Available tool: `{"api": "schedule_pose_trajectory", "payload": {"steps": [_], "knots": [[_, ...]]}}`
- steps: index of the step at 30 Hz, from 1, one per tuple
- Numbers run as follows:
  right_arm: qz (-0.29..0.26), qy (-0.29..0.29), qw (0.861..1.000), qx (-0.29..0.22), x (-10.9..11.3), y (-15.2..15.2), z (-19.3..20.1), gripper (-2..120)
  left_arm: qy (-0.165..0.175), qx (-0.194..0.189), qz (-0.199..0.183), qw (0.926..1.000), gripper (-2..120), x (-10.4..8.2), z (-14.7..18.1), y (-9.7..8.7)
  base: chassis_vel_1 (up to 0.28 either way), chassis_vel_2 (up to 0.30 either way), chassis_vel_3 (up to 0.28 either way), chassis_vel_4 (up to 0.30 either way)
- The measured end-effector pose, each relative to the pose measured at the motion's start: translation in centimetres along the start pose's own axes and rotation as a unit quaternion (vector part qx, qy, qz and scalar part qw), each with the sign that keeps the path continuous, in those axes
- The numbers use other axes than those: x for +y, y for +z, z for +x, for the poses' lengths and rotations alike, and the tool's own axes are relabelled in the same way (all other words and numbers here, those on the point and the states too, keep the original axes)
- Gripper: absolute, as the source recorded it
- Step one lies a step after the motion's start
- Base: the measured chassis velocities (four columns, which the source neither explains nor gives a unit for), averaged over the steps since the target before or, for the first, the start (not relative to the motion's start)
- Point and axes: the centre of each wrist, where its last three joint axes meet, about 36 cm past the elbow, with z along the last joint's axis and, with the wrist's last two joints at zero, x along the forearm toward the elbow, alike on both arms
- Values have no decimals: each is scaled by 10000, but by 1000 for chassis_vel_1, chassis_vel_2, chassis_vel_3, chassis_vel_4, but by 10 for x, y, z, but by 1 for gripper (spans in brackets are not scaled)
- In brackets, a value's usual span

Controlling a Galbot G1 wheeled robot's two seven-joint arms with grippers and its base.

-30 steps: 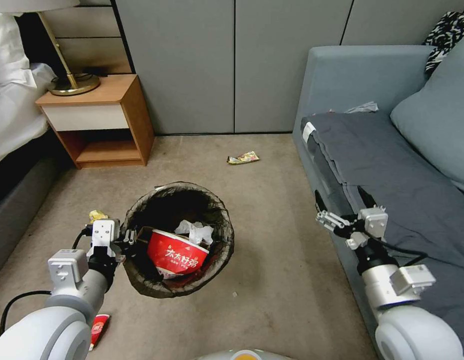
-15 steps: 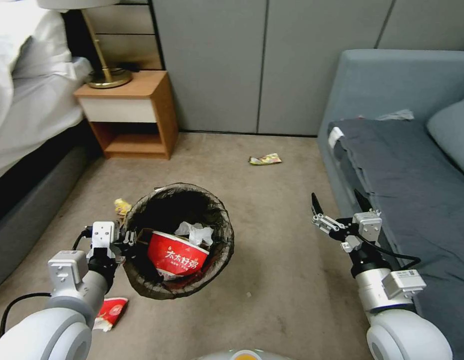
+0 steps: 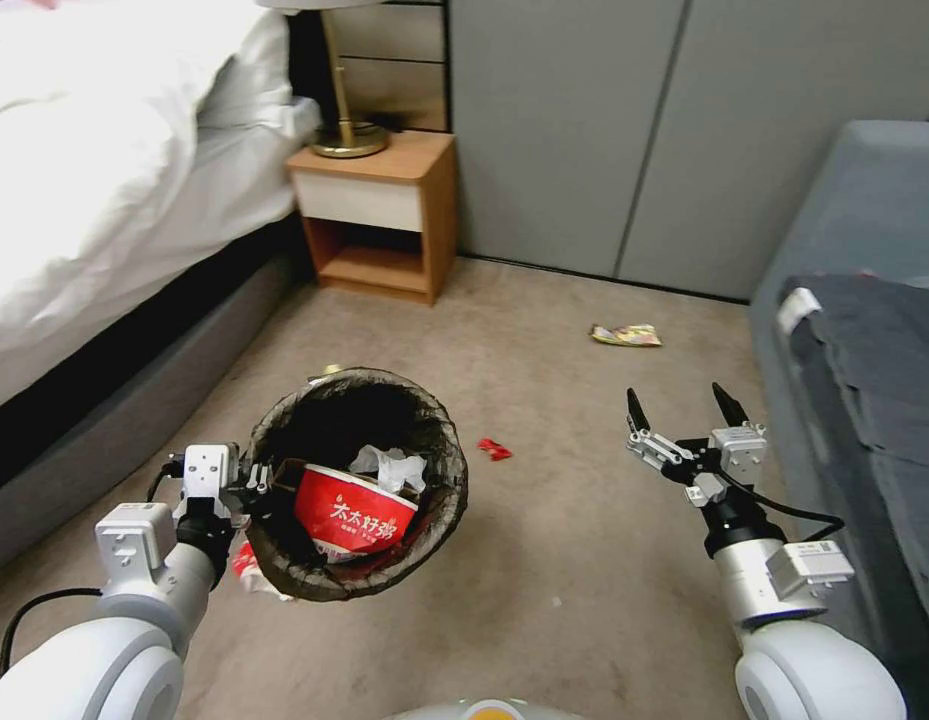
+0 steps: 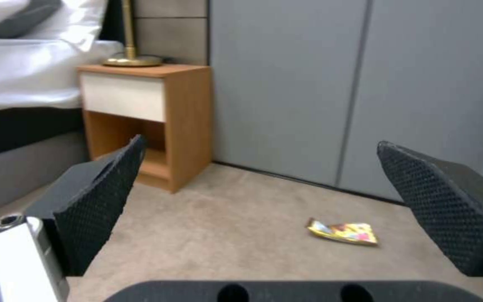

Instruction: Pick up the trash bin, then pick up the garbage from the floor and place it into the trash bin.

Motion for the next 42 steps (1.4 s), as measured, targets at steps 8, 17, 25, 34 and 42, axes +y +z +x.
{"api": "schedule_pose_trajectory", "payload": {"steps": [8,17,25,34,42], "knots": [[-141,-17,9996,248,0,4,-5,100,-18,-52,12,10000,1,0,0,0,97,108,94,89],[-386,82,9972,637,-5,23,-30,100,-11,-53,6,10000,1,-1,0,1,13,20,9,8],[-711,292,9924,965,-1,32,-57,100,-36,-5,-1,10000,1,1,2,2,0,0,0,0],[-633,386,9929,935,0,29,-53,100,-13,-15,-4,10000,1,1,1,2,0,0,0,0],[-610,413,9932,903,0,27,-51,100,8,-8,0,10000,1,1,1,2,0,0,0,0]]}}
